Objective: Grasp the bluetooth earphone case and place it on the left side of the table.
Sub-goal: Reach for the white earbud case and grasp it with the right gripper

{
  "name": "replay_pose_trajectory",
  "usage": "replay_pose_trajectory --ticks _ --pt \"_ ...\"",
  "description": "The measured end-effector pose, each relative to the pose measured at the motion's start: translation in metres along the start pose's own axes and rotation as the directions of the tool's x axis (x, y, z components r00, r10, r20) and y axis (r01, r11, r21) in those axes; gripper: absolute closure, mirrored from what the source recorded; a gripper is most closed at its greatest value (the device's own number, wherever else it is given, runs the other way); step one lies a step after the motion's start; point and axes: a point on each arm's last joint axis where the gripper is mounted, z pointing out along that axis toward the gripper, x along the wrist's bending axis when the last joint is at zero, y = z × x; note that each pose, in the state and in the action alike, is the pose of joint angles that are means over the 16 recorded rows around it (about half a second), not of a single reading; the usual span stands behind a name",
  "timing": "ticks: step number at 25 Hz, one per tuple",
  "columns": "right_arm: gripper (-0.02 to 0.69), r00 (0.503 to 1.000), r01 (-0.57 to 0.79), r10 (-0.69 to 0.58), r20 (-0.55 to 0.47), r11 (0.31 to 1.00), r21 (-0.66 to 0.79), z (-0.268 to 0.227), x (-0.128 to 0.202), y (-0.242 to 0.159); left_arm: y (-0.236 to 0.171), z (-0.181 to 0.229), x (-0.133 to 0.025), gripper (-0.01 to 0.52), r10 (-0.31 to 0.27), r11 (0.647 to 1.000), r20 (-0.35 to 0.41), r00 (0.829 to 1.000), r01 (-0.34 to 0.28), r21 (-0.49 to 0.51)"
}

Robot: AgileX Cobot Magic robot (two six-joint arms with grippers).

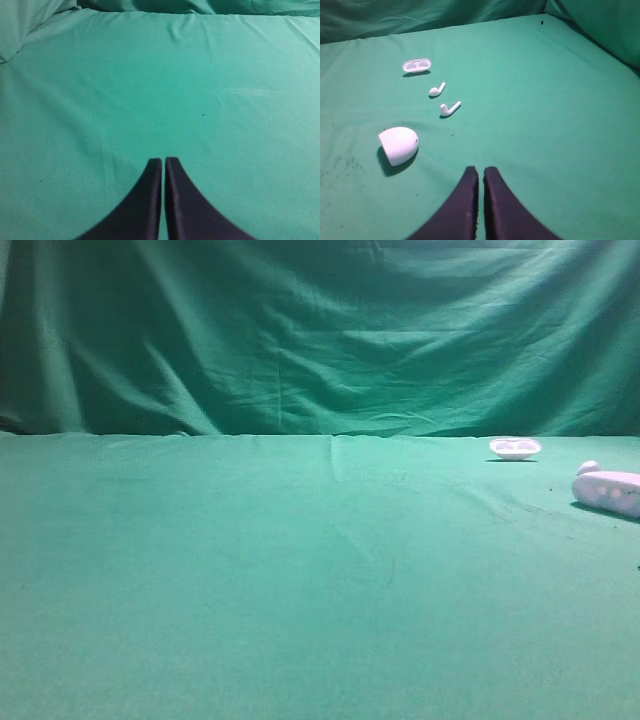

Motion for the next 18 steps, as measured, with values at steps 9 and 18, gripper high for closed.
replay_pose_trajectory --ticks 9,18 --pt "0.665 1.000 0.000 0.000 0.000 1.000 0.000 0.0000 0.0000 0.0000 0.0000 0.0000 0.0000 0.514 0.000 1.000 0.000 1.000 0.000 0.000" --pt "0.665 0.998 -0.063 0.061 -0.029 0.996 -0.068 0.0000 0.0022 0.0059 0.0000 0.0000 0.0000 0.514 0.000 1.000 0.000 1.000 0.000 0.000"
